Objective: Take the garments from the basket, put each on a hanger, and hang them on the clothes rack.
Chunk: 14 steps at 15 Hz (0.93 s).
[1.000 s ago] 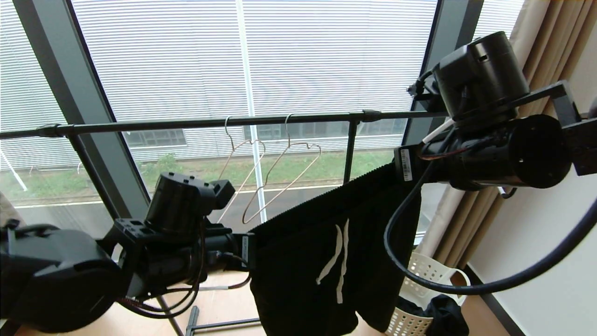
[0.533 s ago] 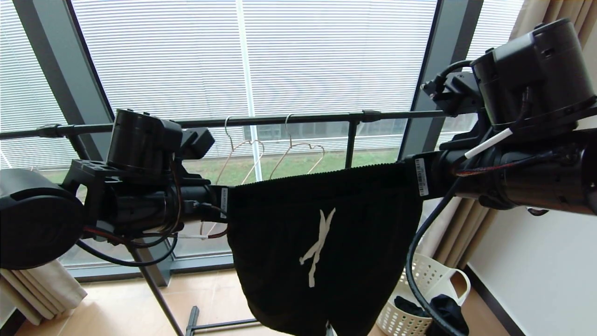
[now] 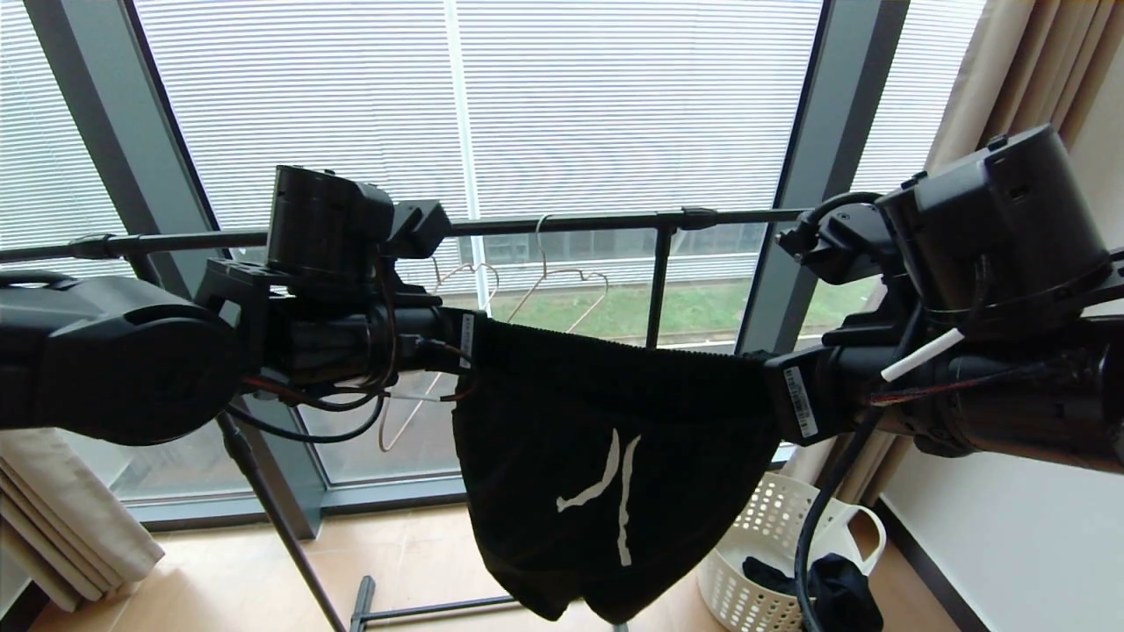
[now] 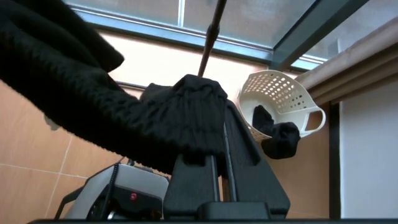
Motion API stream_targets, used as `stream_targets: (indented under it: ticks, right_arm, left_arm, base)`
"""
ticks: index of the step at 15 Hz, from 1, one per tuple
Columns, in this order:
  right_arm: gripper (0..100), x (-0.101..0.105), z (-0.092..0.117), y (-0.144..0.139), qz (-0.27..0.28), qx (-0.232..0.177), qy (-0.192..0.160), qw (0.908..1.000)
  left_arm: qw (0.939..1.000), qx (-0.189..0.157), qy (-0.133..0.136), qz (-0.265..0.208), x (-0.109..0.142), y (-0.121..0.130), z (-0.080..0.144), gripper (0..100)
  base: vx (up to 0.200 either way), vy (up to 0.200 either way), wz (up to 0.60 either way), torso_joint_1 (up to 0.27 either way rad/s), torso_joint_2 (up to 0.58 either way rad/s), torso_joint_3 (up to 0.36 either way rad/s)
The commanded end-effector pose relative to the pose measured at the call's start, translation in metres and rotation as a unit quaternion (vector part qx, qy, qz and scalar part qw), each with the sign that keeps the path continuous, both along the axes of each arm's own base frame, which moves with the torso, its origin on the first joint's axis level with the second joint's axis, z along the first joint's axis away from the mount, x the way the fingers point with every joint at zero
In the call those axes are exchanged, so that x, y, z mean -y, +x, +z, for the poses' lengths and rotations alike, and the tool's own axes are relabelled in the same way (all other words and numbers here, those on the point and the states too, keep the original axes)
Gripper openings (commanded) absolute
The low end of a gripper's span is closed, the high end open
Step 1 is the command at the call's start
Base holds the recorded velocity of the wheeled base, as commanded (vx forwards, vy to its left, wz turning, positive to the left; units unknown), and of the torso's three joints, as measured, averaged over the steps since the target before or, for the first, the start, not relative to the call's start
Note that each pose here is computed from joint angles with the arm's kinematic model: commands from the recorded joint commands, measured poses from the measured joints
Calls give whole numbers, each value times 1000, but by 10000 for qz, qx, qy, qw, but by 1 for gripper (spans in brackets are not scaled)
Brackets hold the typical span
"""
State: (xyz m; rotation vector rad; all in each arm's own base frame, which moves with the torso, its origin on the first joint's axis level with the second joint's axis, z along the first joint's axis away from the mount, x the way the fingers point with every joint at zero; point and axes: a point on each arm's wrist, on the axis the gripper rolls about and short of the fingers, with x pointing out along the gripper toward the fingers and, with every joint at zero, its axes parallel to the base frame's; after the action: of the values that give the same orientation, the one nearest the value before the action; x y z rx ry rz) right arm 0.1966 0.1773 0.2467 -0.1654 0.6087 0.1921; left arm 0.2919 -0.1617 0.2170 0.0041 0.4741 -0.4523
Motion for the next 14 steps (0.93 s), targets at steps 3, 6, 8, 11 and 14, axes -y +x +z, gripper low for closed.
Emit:
stream_targets:
  ticks: [3,6,8,11,14]
  right_arm:
    - [0,7,-9,-23,248,-65,-52,9997]
    - [0,7,-25,-32,392,-7,-15,9992]
    - [0,6,-35,-39,587,-80,-87,9982]
    - [0,3,-50,-48,1201,-286,-304,9919]
    - [0,-10,-48,-56,2017,-354,-221,9786]
  left_arm:
    - [10000,-53,25,-23,14,21,-11,0]
    - [10000,9,-5,-8,14,23,-7,0]
    - [9999,145,-92,19,15,29,1,0]
    - [9994,298,-181,11,17,32,11,0]
    - [9988,390,-267,-113,26,38,15,0]
  base:
    - [0,0,0,0,0,0]
    - [0,0,0,0,0,0]
    - [0,0,0,0,0,0]
    - [0,0,0,0,0,0]
    - [0,0,0,0,0,0]
